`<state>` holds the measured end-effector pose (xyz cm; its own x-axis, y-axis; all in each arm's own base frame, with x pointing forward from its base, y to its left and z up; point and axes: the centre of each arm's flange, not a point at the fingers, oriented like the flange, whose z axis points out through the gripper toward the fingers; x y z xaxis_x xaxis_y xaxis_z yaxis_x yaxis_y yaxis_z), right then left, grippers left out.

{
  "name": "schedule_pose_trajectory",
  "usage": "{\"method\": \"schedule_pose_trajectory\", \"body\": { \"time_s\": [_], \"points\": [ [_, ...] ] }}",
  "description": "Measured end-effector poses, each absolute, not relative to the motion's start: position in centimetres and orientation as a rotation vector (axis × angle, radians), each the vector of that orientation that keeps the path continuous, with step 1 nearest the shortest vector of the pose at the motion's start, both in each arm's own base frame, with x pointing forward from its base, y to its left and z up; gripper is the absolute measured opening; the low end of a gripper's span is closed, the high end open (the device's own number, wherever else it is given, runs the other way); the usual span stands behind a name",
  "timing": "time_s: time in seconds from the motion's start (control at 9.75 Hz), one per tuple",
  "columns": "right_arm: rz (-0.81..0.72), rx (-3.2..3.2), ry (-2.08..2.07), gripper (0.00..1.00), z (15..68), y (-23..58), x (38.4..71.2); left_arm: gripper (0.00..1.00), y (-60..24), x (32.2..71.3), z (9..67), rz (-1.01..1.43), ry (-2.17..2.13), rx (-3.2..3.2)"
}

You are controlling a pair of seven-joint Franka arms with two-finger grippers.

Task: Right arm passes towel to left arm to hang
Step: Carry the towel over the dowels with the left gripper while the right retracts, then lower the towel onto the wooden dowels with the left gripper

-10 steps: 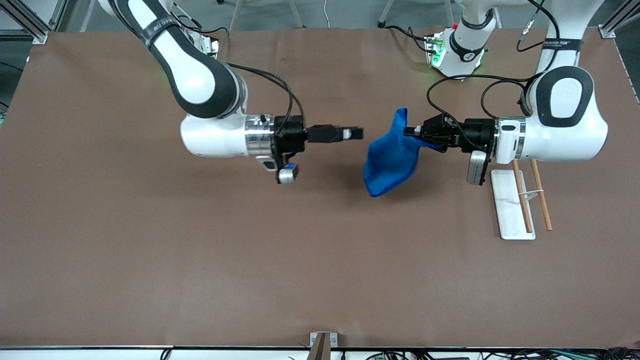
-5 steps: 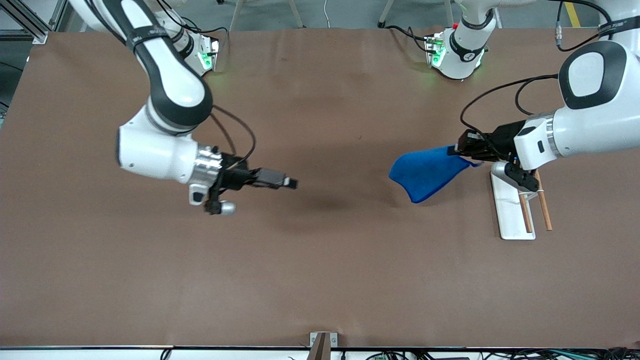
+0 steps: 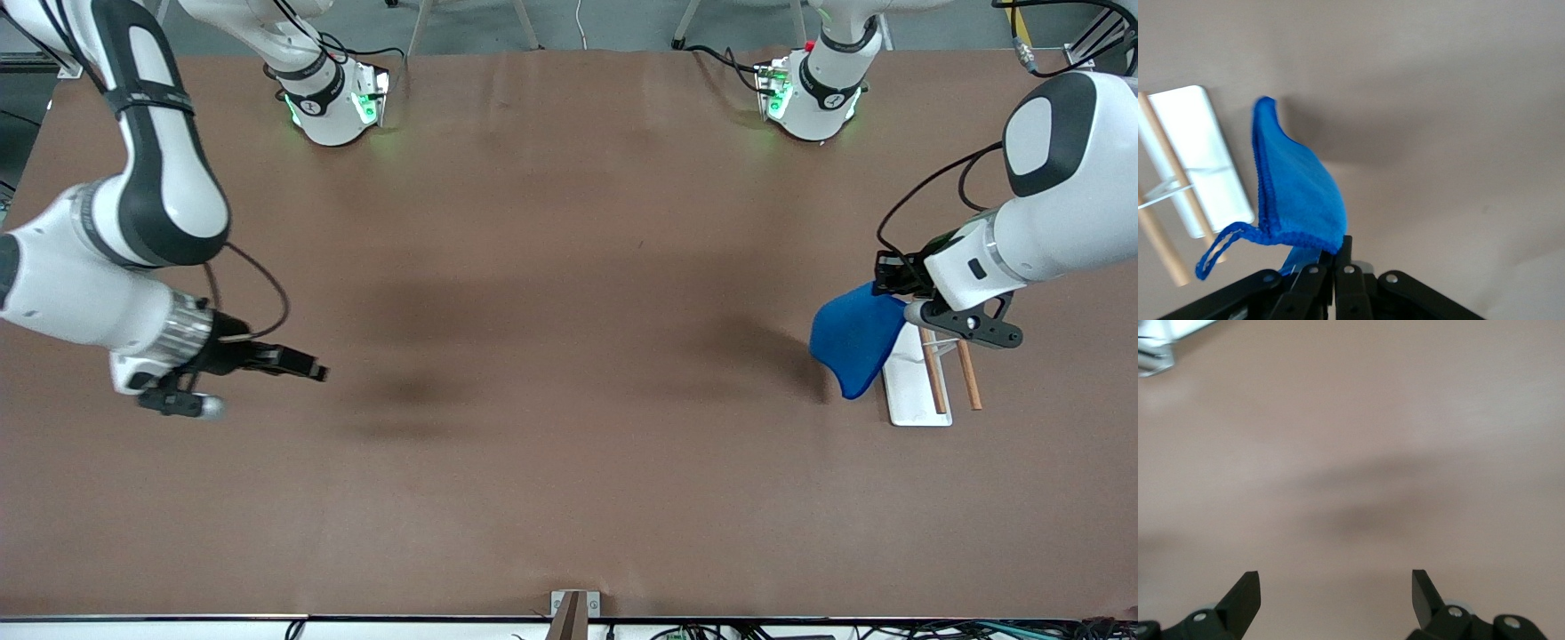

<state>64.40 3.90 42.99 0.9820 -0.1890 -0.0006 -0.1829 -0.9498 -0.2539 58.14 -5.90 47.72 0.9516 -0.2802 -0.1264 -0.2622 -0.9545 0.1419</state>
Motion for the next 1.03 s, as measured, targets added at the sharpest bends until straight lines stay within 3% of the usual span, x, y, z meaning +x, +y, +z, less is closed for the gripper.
{"method": "schedule_pose_trajectory", "body": {
  "time_s": [0.31, 0.82, 1.03],
  "points": [
    [-0.15, -3.065, 0.218, 1.0, 51.7, -2.4, 61.8, 0.02, -1.0, 58.4, 47.4, -0.232, -0.579, 3.028],
    [-0.02, -3.178, 0.237, 1.0, 64.2, -5.2, 54.2, 0.02, 12.6, 57.3, 45.4, -0.239, -0.789, 2.97],
    [-0.027, -3.171, 0.291, 1.0, 66.4, -6.8, 53.2, 0.02, 14.6, 57.9, 43.1, -0.238, -0.835, 2.966]
  ]
}}
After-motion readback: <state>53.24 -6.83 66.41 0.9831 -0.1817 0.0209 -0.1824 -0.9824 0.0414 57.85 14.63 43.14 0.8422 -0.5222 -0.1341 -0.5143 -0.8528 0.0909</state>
